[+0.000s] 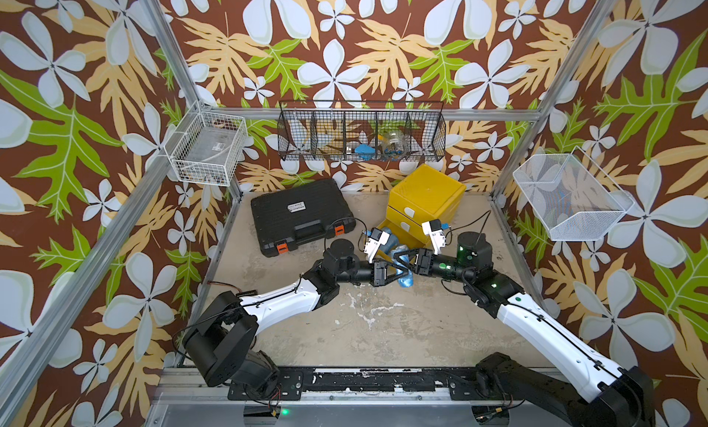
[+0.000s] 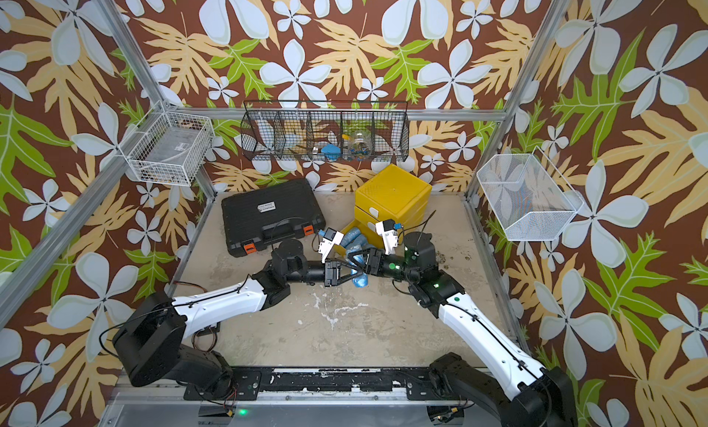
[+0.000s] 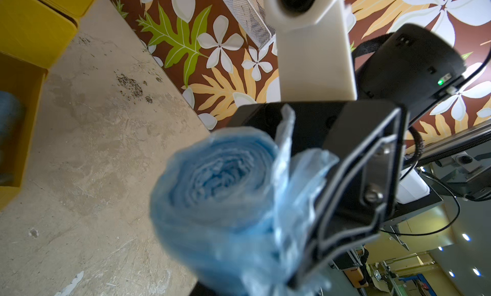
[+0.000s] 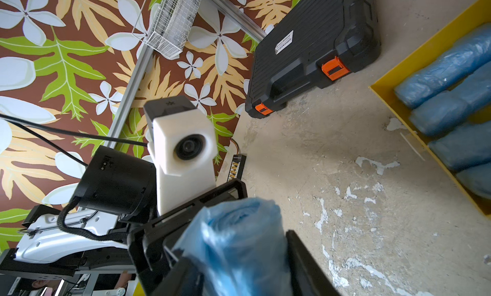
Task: Sort the rolls of trash bags by color and place them into the drawer
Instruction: Pick up the roll of trash bags from the center of the board, then place the roll of trash bags in the drawer.
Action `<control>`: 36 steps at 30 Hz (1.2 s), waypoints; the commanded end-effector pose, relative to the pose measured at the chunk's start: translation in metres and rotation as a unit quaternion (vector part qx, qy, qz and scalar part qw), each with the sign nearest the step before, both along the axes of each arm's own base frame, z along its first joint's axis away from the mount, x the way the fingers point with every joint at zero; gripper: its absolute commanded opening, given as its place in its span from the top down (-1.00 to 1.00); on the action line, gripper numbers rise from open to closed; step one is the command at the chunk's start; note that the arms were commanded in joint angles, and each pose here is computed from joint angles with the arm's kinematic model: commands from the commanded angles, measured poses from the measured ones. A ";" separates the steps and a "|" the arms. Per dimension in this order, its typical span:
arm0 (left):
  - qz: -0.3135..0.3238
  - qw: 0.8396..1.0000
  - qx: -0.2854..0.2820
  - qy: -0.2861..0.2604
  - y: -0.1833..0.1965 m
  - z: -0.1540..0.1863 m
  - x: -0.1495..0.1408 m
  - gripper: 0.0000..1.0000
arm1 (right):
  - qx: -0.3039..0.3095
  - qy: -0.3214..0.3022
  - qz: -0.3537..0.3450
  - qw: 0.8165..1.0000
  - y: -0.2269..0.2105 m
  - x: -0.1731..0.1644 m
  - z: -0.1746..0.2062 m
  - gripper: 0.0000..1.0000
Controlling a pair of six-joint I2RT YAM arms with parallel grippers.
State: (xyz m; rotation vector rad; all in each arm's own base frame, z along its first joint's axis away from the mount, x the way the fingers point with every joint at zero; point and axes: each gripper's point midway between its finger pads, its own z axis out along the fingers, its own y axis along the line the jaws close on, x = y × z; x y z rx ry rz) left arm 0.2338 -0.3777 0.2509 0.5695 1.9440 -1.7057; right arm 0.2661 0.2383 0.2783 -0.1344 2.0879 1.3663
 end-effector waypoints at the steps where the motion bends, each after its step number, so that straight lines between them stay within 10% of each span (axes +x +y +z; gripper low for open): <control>1: -0.002 0.999 0.044 -0.027 0.000 -0.009 0.003 0.70 | -0.036 -0.048 -0.037 0.998 -0.014 0.012 0.013 -0.40; 16: 0.091 0.921 0.347 -0.153 0.014 -0.075 0.122 0.70 | -0.099 -0.062 -0.171 0.978 -0.118 0.041 -0.004 -0.63; 24: 0.134 0.876 0.416 -0.206 0.007 -0.106 0.180 0.70 | -0.102 -0.053 -0.162 0.980 -0.117 0.038 -0.018 -0.62; 36: 0.122 0.863 0.443 -0.210 -0.005 -0.148 0.200 0.62 | -0.106 -0.044 -0.150 0.982 -0.116 0.036 -0.028 -0.60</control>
